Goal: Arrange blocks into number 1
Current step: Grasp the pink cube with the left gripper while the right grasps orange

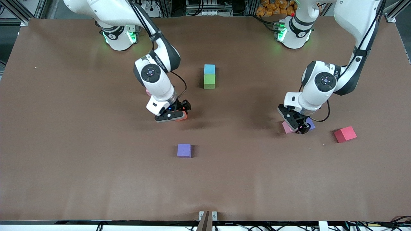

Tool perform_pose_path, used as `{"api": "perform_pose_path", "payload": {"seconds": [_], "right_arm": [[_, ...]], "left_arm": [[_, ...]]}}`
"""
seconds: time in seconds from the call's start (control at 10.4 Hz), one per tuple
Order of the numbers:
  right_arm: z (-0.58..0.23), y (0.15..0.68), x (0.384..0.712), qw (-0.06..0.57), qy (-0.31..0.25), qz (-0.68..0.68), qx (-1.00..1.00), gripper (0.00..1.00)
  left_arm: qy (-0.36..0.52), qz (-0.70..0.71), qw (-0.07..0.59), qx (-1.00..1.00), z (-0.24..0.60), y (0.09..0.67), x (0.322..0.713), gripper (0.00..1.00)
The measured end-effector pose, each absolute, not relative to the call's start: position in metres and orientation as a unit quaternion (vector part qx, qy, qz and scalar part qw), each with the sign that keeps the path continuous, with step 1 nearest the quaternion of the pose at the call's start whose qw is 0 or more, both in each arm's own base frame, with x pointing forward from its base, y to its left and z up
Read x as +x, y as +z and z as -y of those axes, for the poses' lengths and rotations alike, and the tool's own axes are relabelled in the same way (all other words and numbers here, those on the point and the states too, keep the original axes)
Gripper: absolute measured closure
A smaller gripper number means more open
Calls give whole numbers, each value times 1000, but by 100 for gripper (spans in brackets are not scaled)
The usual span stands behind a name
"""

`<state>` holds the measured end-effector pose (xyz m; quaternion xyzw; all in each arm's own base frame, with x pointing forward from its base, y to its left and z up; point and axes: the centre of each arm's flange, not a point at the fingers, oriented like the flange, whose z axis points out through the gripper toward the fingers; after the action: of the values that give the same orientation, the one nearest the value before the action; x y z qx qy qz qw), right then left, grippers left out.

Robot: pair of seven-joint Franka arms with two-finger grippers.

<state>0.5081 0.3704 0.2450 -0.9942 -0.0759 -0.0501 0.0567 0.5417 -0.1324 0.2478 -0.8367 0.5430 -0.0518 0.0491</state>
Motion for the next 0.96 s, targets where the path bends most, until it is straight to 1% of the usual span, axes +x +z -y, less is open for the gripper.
{"api": "perform_pose_path", "payload": {"seconds": [0.19,0.48,0.68,0.77,0.87,0.96], "right_arm": [[-376,226,504,55,-50,81,-994,0],[-376,223,503,54,-49,84,-994,0],[-373,211,496,53,-50,89,-993,0],[-371,201,490,51,-49,90,-993,11],[-369,194,487,49,-48,90,-994,26],[-370,195,488,51,-50,89,-993,36]], "left_arm": [[-59,-552,57,-830,129,242,537,0],[-68,-558,62,-825,115,230,533,0],[-71,-556,63,-825,101,219,535,0],[-70,-556,62,-826,99,215,535,0],[-70,-556,62,-826,99,213,535,0],[-70,-556,61,-826,99,213,535,0]]}}
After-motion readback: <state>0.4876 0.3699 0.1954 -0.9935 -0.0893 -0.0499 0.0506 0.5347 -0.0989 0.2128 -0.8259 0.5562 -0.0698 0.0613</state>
